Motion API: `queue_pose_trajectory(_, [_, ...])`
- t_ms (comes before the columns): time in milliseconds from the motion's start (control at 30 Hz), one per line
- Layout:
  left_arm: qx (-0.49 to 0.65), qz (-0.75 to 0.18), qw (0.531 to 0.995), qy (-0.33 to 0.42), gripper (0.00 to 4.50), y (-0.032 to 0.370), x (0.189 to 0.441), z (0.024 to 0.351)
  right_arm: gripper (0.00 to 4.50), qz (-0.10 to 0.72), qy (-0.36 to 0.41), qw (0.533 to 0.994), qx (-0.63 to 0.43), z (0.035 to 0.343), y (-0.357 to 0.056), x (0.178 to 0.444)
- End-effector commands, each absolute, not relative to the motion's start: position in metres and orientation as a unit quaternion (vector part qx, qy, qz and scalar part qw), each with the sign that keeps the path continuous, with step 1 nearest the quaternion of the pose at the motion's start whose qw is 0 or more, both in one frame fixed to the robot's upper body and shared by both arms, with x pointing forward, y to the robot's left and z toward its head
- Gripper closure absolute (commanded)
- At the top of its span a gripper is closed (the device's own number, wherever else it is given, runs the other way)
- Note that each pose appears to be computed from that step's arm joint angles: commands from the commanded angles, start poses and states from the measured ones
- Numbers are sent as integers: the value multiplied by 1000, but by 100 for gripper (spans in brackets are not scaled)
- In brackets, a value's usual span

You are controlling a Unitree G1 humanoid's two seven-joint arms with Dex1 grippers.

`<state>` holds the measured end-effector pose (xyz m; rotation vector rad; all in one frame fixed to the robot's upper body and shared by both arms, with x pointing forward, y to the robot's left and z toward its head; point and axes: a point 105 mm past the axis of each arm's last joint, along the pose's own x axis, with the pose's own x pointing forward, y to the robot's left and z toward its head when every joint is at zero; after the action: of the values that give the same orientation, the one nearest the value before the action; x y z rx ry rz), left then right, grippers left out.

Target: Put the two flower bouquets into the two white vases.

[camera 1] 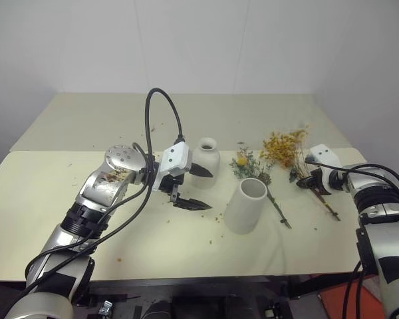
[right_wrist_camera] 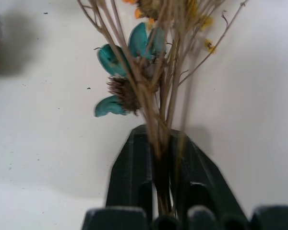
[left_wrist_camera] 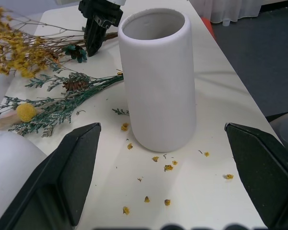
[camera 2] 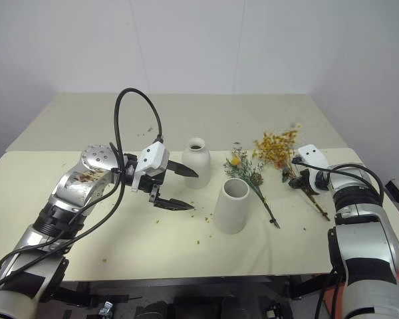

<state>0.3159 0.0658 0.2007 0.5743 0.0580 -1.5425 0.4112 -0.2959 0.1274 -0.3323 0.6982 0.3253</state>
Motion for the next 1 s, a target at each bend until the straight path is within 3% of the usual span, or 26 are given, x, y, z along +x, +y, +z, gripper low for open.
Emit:
queue_pose_trajectory(33, [268, -682, 681, 6, 0, 66, 314, 211, 372, 147, 307, 925, -169, 148, -300, 417])
queue_pose_trajectory(200, [268, -683, 680, 4, 0, 65, 316, 213, 372, 132, 285, 935, -164, 157, -305, 418])
queue_pose_trajectory(400, [269, -681, 681, 5, 0, 68, 317, 213, 372, 114, 167, 965, -169, 205, -309, 416])
queue_pose_trajectory(533, [269, -680, 682, 10, 0, 72, 316, 213, 372, 77, -8, 985, -157, 269, -298, 406])
queue_pose_trajectory(667, [262, -680, 685, 17, 0, 76, 315, 215, 372, 76, -117, 977, -160, 314, -268, 390])
queue_pose_trajectory(800, [250, -680, 689, 22, 0, 85, 308, 226, 372, 142, -177, 966, -125, 357, -221, 370])
queue_pose_trajectory(1000, [257, -649, 716, 24, 0, 106, 310, 233, 372, 186, -223, 951, -108, 377, -157, 358])
